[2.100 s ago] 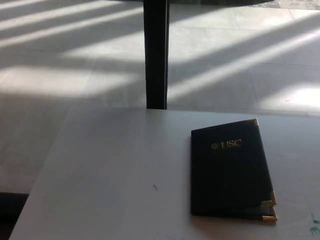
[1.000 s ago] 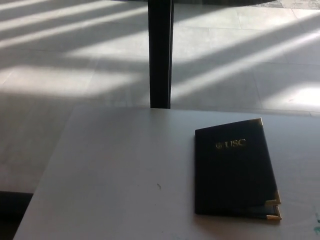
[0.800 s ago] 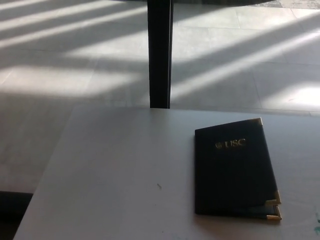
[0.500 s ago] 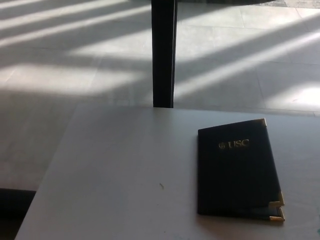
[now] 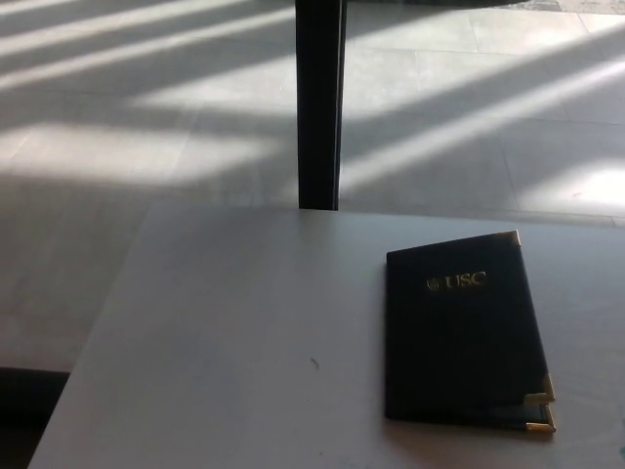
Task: There is a diary kept infront of the robot and the robot uses its right hand to grab its cover and puses it to the left to open it.
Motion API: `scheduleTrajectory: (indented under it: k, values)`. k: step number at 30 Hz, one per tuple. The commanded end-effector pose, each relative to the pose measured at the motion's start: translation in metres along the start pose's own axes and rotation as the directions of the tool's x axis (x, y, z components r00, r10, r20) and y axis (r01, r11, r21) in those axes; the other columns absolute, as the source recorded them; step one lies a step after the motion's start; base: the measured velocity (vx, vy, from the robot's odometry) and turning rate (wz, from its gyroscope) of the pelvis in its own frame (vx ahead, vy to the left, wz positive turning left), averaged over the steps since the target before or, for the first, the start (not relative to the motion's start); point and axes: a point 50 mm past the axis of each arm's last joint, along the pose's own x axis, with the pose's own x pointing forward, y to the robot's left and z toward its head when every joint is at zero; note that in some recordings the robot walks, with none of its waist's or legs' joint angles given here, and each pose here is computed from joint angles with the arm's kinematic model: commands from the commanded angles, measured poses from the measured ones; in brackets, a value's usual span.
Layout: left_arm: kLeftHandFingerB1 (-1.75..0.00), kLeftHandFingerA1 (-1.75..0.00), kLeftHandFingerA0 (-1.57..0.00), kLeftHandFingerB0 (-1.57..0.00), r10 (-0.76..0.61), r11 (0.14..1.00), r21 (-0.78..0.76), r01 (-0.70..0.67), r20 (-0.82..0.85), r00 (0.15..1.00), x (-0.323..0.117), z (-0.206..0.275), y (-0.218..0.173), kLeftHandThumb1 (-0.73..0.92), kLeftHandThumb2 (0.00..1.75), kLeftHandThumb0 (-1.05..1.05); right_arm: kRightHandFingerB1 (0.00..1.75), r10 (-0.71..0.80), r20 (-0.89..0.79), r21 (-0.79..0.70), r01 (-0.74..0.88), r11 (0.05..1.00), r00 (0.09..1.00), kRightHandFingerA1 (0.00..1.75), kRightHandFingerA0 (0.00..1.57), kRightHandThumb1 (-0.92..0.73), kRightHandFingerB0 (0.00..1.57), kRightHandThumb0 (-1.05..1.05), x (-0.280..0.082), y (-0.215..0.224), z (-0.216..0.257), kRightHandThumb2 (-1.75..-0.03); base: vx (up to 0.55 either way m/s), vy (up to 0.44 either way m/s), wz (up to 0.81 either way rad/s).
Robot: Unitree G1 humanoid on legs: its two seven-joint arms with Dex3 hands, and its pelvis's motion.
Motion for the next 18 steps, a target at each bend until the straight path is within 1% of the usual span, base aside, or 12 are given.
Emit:
scheduleTrajectory:
  k: [1, 2, 3, 5, 6, 8, 9, 10, 12, 16, 17, 18]
  values:
    - [-0.96, -1.07, -0.57, -0.43, -0.077, 0.996, -0.031, 0.078, 0.043, 0.996, -0.004, 0.007, -0.012, 0.92, 0.95, -0.93, 0.59, 0.059, -0.018, -0.004, -0.059, 0.998, 0.998, 0.81, 0.77, -0.85, 0.61, -0.86, -0.010, 0.012, -0.003, -0.71, 0.00, 0.000, 0.00]
    - [-0.93, -1.04, -0.61, -0.50, -0.091, 0.995, -0.027, 0.092, 0.046, 0.995, -0.006, 0.008, -0.020, 0.92, 1.02, -1.01, 0.60, 0.085, -0.017, -0.009, -0.085, 0.996, 0.996, 0.80, 0.79, -0.87, 0.67, -0.84, -0.012, 0.022, -0.004, -0.68, 0.00, 0.000, 0.00]
    - [-0.92, -1.03, -0.60, -0.50, -0.097, 0.995, -0.021, 0.098, 0.054, 0.994, -0.008, 0.008, -0.026, 0.92, 0.91, -0.95, 0.69, 0.105, -0.011, -0.017, -0.105, 0.994, 0.994, 0.82, 0.85, -0.61, 0.70, -0.86, -0.015, 0.030, -0.005, -1.06, 0.00, 0.000, 0.00]
    - [-0.92, -1.03, -0.60, -0.50, -0.098, 0.995, -0.017, 0.099, 0.056, 0.994, -0.010, 0.007, -0.025, 0.92, 0.91, -0.95, 0.69, 0.107, -0.015, -0.026, -0.107, 0.994, 0.994, 0.82, 0.85, -0.61, 0.70, -0.86, -0.017, 0.032, -0.006, -1.06, 0.00, 0.000, 0.00]
    - [-0.90, -1.01, -0.56, -0.47, -0.090, 0.996, -0.020, 0.092, 0.048, 0.995, -0.009, 0.006, -0.026, 0.92, 0.92, -0.94, 0.63, 0.152, -0.021, -0.026, -0.153, 0.988, 0.988, 0.81, 0.82, -0.85, 0.68, -0.86, -0.020, 0.035, -0.009, -0.66, 0.00, 0.000, 0.00]
    - [-0.97, -1.08, -0.54, -0.46, -0.089, 0.996, -0.002, 0.090, 0.044, 0.995, -0.008, 0.004, -0.021, 0.92, 0.94, -0.95, 0.69, 0.133, -0.034, -0.047, -0.135, 0.990, 0.990, 0.88, 0.78, -0.87, 0.69, -0.87, -0.021, 0.032, -0.012, -0.62, 0.00, 0.000, 0.00]
    - [-0.96, -1.02, -0.49, -0.49, -0.089, 0.996, 0.000, 0.089, 0.043, 0.995, -0.008, 0.004, -0.021, 0.85, 1.15, -0.97, 0.71, 0.130, -0.037, -0.051, -0.132, 0.990, 0.991, 0.89, 0.77, -0.84, 0.67, -0.87, -0.021, 0.030, -0.013, -0.67, 0.00, 0.000, 0.00]
    - [-1.02, -1.11, -0.51, -0.44, -0.090, 0.996, 0.003, 0.090, 0.043, 0.995, -0.008, 0.003, -0.019, 0.92, 0.95, -0.95, 0.76, 0.132, -0.041, -0.057, -0.134, 0.989, 0.990, 0.91, 0.78, -0.61, 0.64, -0.90, -0.021, 0.027, -0.014, -1.09, 0.00, 0.000, 0.00]
    - [-1.07, -1.15, -0.52, -0.45, -0.081, 0.997, -0.004, 0.081, 0.045, 0.996, -0.008, 0.005, -0.017, 0.92, 0.95, -0.95, 0.74, 0.148, -0.054, -0.051, -0.151, 0.987, 0.988, 0.93, 0.75, -0.86, 0.67, -0.89, -0.023, 0.026, -0.018, -0.63, 0.00, 0.000, 0.00]
    - [-1.05, -1.14, -0.53, -0.49, -0.093, 0.996, 0.002, 0.093, 0.040, 0.995, -0.009, 0.003, -0.019, 0.92, 1.03, -1.02, 0.69, 0.194, -0.095, -0.027, -0.197, 0.980, 0.976, 0.87, 0.79, -0.82, 0.63, -0.89, -0.027, 0.036, -0.027, -0.64, 0.00, 0.000, 0.00]
    - [-0.98, -1.07, -0.49, -0.48, -0.110, 0.994, 0.011, 0.110, 0.037, 0.993, -0.009, 0.003, -0.020, 0.85, 1.14, -1.02, 0.72, 0.194, -0.097, -0.035, -0.198, 0.979, 0.976, 0.84, 0.78, -0.56, 0.66, -0.88, -0.028, 0.042, -0.031, -1.02, 0.00, 0.000, 0.00]
    - [-1.01, -1.08, -0.52, -0.48, -0.109, 0.994, 0.017, 0.108, 0.039, 0.993, -0.010, 0.002, -0.022, 0.92, 1.03, -0.99, 0.70, 0.226, -0.107, -0.014, -0.228, 0.973, 0.968, 0.86, 0.70, -0.79, 0.63, -0.85, -0.033, 0.049, -0.033, -0.64, 0.00, 0.000, 0.00]
